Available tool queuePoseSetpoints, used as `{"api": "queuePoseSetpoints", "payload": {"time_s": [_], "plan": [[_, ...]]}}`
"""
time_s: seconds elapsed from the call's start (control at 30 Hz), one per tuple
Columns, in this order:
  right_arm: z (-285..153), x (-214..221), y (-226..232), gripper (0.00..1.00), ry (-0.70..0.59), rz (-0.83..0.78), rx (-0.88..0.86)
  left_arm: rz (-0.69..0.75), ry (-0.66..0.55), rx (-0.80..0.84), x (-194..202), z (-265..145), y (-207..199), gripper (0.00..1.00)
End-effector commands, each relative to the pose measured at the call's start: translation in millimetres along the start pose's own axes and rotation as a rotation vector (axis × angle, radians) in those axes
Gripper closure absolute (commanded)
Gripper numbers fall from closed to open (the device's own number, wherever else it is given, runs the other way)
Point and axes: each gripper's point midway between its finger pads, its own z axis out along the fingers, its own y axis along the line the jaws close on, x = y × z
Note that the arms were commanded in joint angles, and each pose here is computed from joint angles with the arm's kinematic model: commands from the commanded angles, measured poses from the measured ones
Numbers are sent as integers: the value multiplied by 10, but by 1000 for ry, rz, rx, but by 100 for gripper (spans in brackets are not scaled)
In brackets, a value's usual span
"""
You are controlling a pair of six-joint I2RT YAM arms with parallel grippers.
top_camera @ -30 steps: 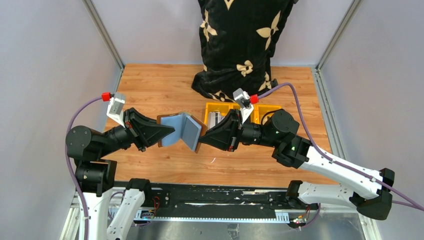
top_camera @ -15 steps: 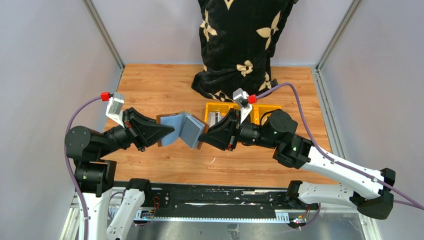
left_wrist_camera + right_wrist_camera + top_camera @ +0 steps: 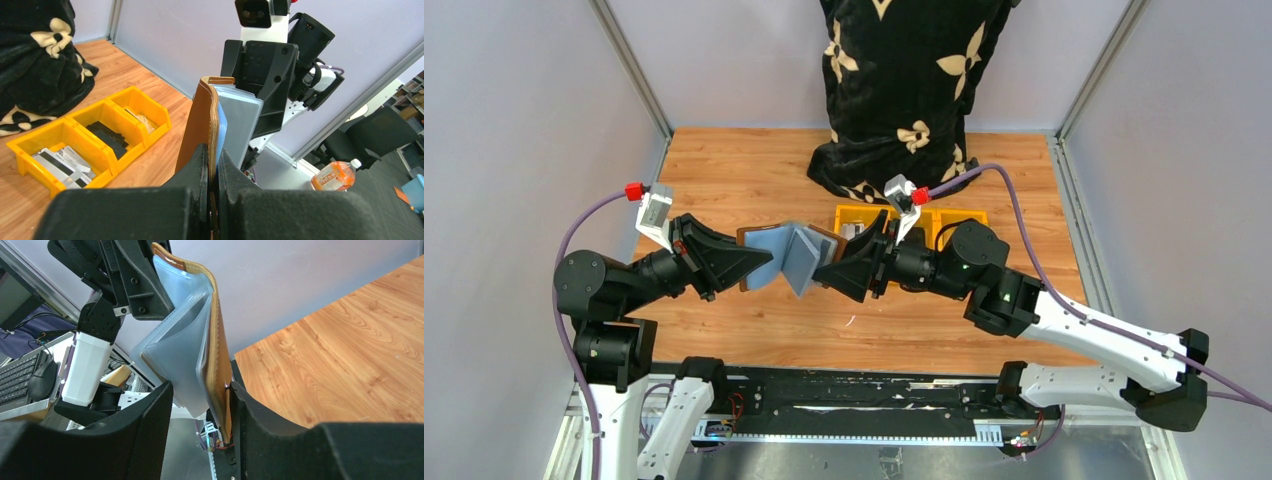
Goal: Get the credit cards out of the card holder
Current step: Remove the credit card from the card holder.
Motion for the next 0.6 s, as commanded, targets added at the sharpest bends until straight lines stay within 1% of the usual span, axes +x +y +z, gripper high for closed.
{"api": "queuePoseSetpoints", "payload": {"time_s": [0.0,0.17,0.3,0.4,0.57], "plan": [[96,-118,121,49,-35,-5,-22,20,-3,14,2,-12,-42,100],[152,-96,125,43,-36,-21,16,17,2,9,24,-13,-21,100],[205,-91,53,42,-38,-75,125,21,2,8,34,-18,-20,100],[228,-95,55,42,-47,-98,170,22,3,7,53,-26,-20,100],[277,-95,88,35,-65,-145,218,21,4,4,69,-35,-22,100]]}}
